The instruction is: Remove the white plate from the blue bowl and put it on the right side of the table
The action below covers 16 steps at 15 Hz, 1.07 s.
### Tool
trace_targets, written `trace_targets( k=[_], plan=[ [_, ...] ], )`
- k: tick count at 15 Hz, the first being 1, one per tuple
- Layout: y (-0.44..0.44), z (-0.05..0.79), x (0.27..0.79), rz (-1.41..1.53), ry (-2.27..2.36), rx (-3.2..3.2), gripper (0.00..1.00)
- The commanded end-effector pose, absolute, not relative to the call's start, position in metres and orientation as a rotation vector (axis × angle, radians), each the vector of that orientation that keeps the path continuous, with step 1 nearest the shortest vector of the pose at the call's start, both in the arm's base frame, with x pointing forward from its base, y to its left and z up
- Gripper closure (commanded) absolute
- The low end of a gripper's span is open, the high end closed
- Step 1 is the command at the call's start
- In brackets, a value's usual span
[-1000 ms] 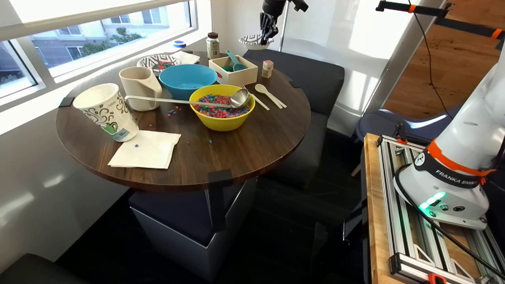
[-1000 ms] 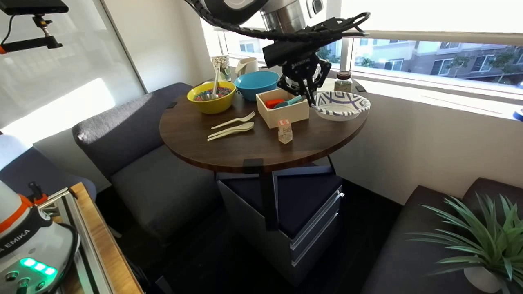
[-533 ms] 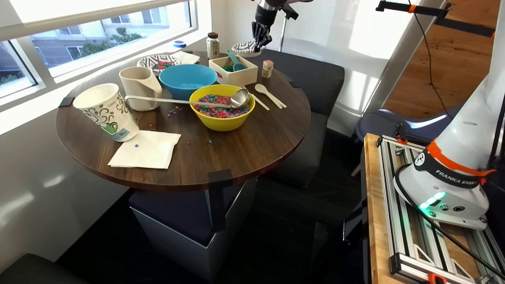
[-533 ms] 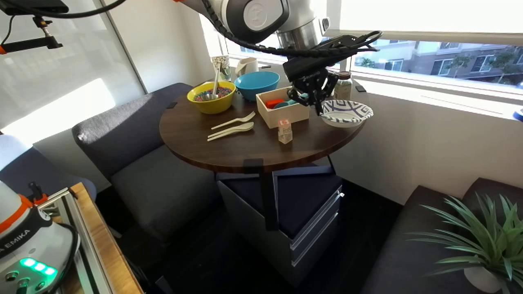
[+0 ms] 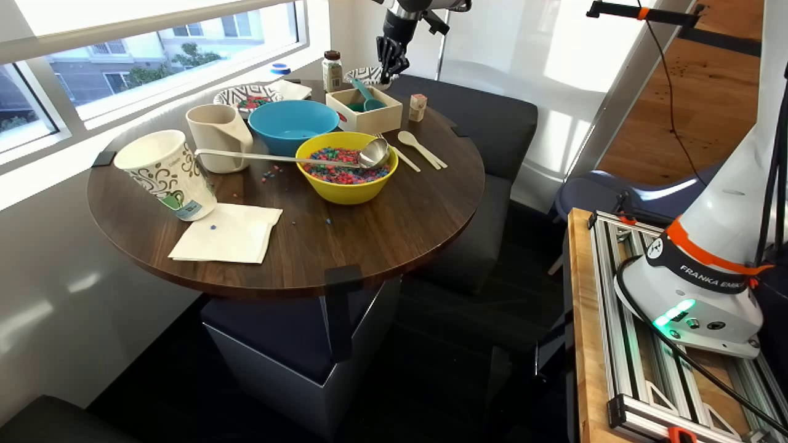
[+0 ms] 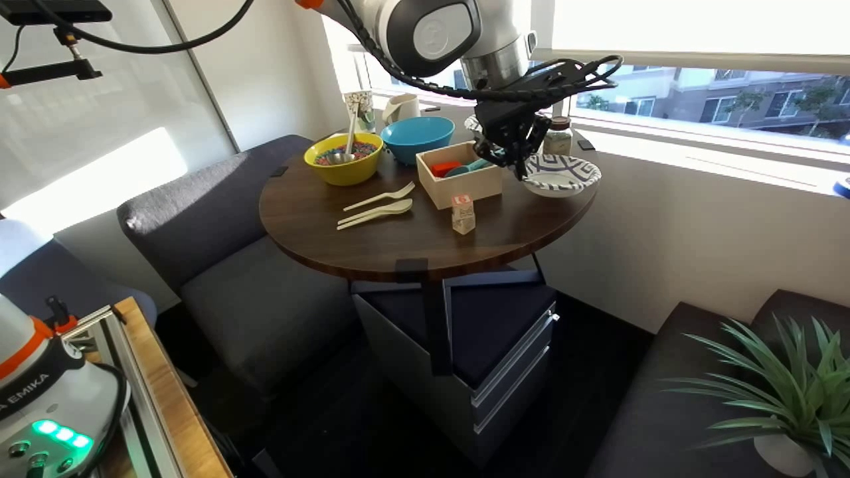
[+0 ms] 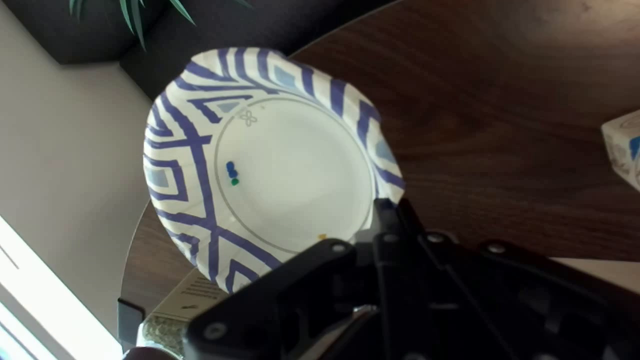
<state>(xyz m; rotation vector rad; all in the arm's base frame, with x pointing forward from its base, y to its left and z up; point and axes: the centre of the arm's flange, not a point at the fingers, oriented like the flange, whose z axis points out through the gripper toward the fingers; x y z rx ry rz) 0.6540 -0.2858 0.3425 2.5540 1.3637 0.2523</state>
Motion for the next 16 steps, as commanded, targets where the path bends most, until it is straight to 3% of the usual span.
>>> trace_targets(
  k=[1, 10, 12, 16],
  plan=[
    [-0.289, 0.338, 0.665, 0.3, 1.415, 2.567, 0.71],
    [-0.255, 0.422, 0.647, 0.404, 1.298, 2.628, 0.05],
    [-0.249, 0.456, 0.641, 0.419, 1.135, 2.732, 0.0],
    [-0.243, 0.514, 0.623, 0.392, 0.86, 2.896, 0.0]
  ],
)
